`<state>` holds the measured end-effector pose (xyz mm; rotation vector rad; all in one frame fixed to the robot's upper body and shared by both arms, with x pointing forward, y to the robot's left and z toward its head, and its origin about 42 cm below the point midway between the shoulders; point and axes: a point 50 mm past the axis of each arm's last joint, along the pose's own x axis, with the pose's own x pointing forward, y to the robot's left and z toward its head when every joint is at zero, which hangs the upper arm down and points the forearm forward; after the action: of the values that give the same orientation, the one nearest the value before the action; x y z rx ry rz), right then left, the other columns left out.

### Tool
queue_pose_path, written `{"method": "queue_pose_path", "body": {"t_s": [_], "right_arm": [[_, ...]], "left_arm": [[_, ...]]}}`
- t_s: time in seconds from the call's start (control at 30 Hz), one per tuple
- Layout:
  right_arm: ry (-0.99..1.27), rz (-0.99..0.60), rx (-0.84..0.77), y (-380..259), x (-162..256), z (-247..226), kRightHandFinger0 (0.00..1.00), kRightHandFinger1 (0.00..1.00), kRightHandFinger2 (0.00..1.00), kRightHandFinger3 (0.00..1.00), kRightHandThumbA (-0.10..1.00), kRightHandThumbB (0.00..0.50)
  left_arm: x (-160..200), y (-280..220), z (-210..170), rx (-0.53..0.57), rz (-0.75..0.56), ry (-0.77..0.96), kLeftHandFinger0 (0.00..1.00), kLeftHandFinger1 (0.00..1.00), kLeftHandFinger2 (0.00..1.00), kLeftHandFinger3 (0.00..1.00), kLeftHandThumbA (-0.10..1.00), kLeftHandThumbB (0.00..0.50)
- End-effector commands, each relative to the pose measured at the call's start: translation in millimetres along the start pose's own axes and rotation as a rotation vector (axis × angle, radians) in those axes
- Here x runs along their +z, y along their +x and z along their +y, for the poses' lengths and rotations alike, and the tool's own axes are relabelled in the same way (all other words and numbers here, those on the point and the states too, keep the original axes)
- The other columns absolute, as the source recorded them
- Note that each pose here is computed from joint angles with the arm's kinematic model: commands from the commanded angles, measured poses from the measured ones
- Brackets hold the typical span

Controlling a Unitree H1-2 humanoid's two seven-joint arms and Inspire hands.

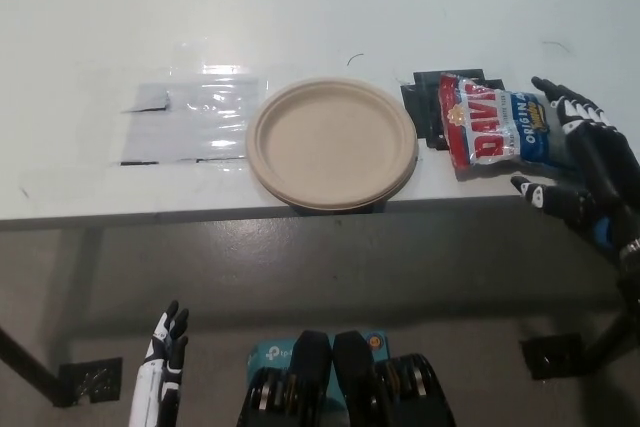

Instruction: The robot picks up a small bag of sunflower seeds on the right hand side and take it to the empty plate on the left hand side then pours some sunflower seeds on to the plate.

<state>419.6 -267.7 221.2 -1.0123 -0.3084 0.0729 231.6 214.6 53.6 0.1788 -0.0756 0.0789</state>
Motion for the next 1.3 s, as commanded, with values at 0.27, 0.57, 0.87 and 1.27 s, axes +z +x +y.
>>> {"method": "queue_pose_path", "body": {"t_s": [0.27,0.57,0.87,1.27], "right_arm": [[-0.108,0.019,-0.015,23.7,-1.7,-16.9,1.0,1.0,1.0,1.0,0.82,0.378],[-0.124,0.024,-0.019,30.5,-2.3,-11.9,1.0,1.0,1.0,1.0,0.84,0.367],[-0.146,0.045,-0.014,39.7,-7.4,-12.8,1.0,1.0,1.0,1.0,0.89,0.369],[-0.153,0.092,0.012,50.1,-18.2,-13.6,1.0,1.0,1.0,1.0,0.92,0.386]], "left_arm": [[7.7,4.6,3.8,0.022,-0.058,0.005,1.0,1.0,1.0,1.0,1.0,0.199],[7.2,3.0,6.5,0.014,-0.069,0.03,1.0,1.0,1.0,1.0,1.0,0.215],[6.6,1.6,6.9,0.012,-0.076,0.026,1.0,1.0,1.0,1.0,1.0,0.201],[4.8,2.5,9.6,0.018,-0.077,0.024,1.0,1.0,1.0,1.0,1.0,0.225]]}}
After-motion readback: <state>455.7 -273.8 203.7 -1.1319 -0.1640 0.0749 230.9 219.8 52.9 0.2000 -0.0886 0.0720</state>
